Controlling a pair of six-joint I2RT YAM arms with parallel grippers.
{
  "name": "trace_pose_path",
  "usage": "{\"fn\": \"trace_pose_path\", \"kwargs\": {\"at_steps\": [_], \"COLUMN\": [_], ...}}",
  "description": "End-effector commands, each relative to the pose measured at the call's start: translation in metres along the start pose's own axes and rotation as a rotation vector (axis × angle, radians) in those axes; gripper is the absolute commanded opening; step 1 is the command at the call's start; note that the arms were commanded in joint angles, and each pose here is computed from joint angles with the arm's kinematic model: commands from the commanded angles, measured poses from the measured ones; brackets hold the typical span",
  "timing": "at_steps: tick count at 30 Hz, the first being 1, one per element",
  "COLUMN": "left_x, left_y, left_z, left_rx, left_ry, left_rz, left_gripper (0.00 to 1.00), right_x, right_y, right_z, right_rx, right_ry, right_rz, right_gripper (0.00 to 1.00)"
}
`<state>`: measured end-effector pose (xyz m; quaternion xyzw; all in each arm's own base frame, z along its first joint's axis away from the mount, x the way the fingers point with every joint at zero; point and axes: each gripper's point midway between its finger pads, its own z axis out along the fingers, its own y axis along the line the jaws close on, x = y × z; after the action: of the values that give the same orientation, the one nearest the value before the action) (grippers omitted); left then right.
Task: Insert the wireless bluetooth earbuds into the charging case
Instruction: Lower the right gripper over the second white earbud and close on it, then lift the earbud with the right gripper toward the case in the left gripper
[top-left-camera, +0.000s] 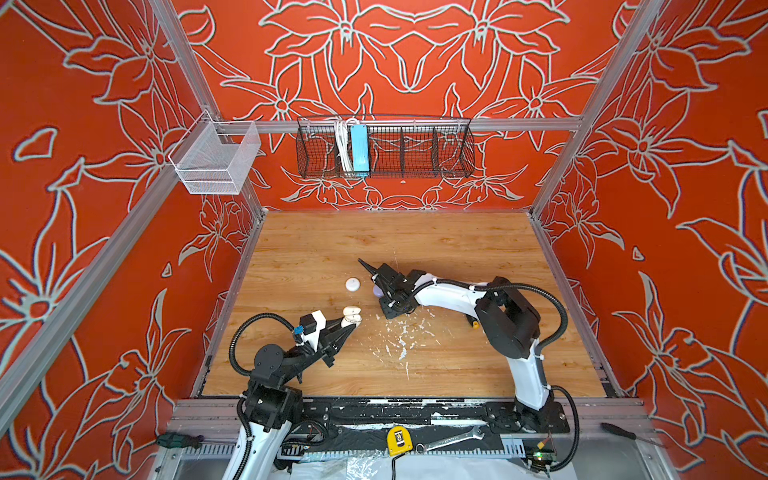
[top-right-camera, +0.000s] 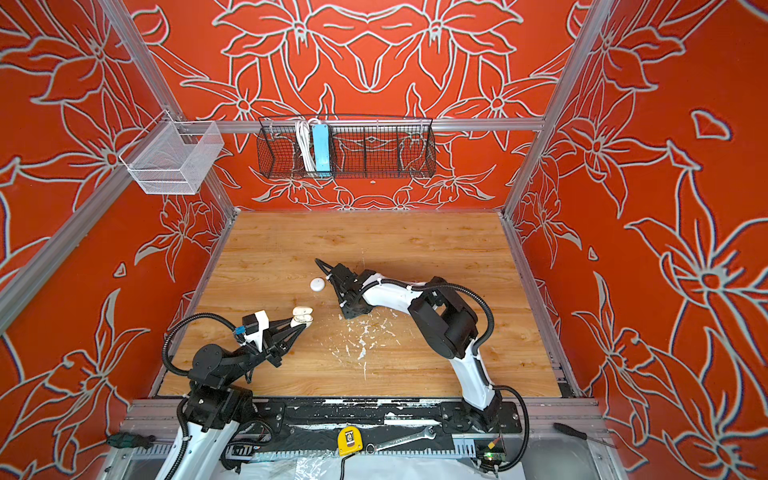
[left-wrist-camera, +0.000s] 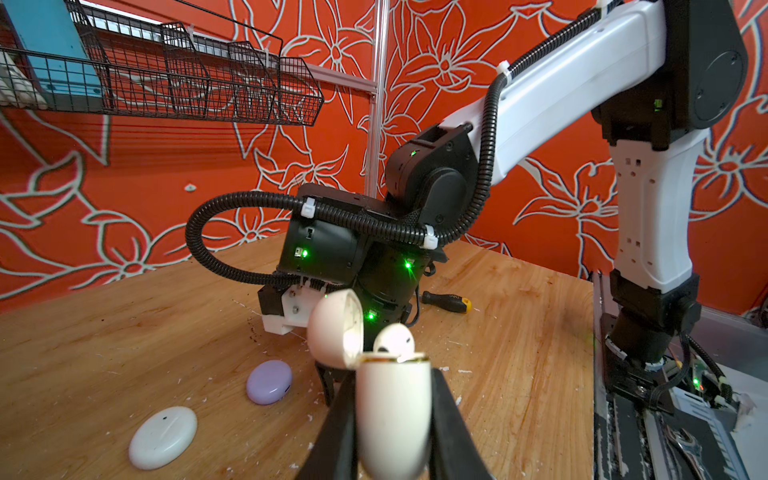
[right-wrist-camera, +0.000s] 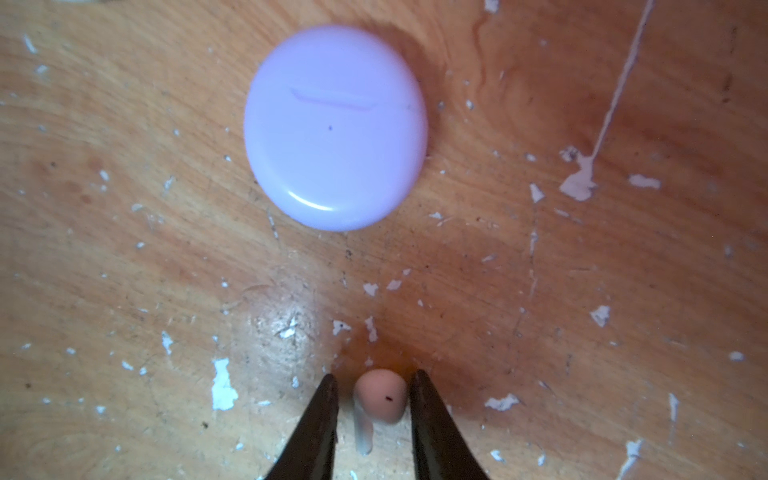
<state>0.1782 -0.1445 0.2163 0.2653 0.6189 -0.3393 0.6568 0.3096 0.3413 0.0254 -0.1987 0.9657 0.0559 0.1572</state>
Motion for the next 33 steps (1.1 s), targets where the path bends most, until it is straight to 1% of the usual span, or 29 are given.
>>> {"fn": "trace_pose_path", "kwargs": {"at_steps": [1,8,11,14,18,22,24,28,30,33], "left_x": [-0.020,-0.021,-0.020,-0.021,-0.024,-0.030,-0.036,-0.048,-0.055,-0.065], "left_y": [-0.008,-0.009,-0.009,-0.010,-0.010,-0.009,-0.006,0.007,0.013,0.016], "left_z": [-0.002,-0.002,-0.002,-0.002,-0.002,-0.003,-0.003,-0.004,-0.005,-0.004], "left_rx": [0.028,0.030,0.033,0.037,0.040,0.031,0.007,-0.066,-0.100,-0.111], "left_ry": [-0.057,-0.060,-0.058,-0.063,-0.076,-0.101,-0.131,-0.206,-0.248,-0.290], "left_rz": [0.043,0.044,0.041,0.041,0.044,0.057,0.068,0.095,0.112,0.149], "left_gripper": [0.00,0.00,0.00,0.00,0.00,0.00,0.00,0.00,0.00,0.00], "right_x": [0.007,0.008,0.007,0.003,-0.007,-0.023,-0.031,-0.044,-0.045,-0.040], "right_y": [0.007,0.011,0.012,0.010,0.010,0.010,0.013,0.025,0.040,0.058], "right_z": [0.012,0.013,0.011,0.004,-0.020,-0.060,-0.089,-0.167,-0.208,-0.260], "right_rx": [-0.014,-0.018,-0.013,-0.012,-0.040,-0.086,-0.126,-0.252,-0.343,-0.421], "right_ry": [0.041,0.043,0.035,-0.004,-0.102,-0.247,-0.359,-0.634,-0.768,-0.945], "right_rz": [0.005,-0.002,0.000,0.019,0.056,0.102,0.126,0.158,0.152,0.150], "right_gripper": [0.31,0.26,0.22,0.19,0.19,0.18,0.18,0.16,0.16,0.16]}}
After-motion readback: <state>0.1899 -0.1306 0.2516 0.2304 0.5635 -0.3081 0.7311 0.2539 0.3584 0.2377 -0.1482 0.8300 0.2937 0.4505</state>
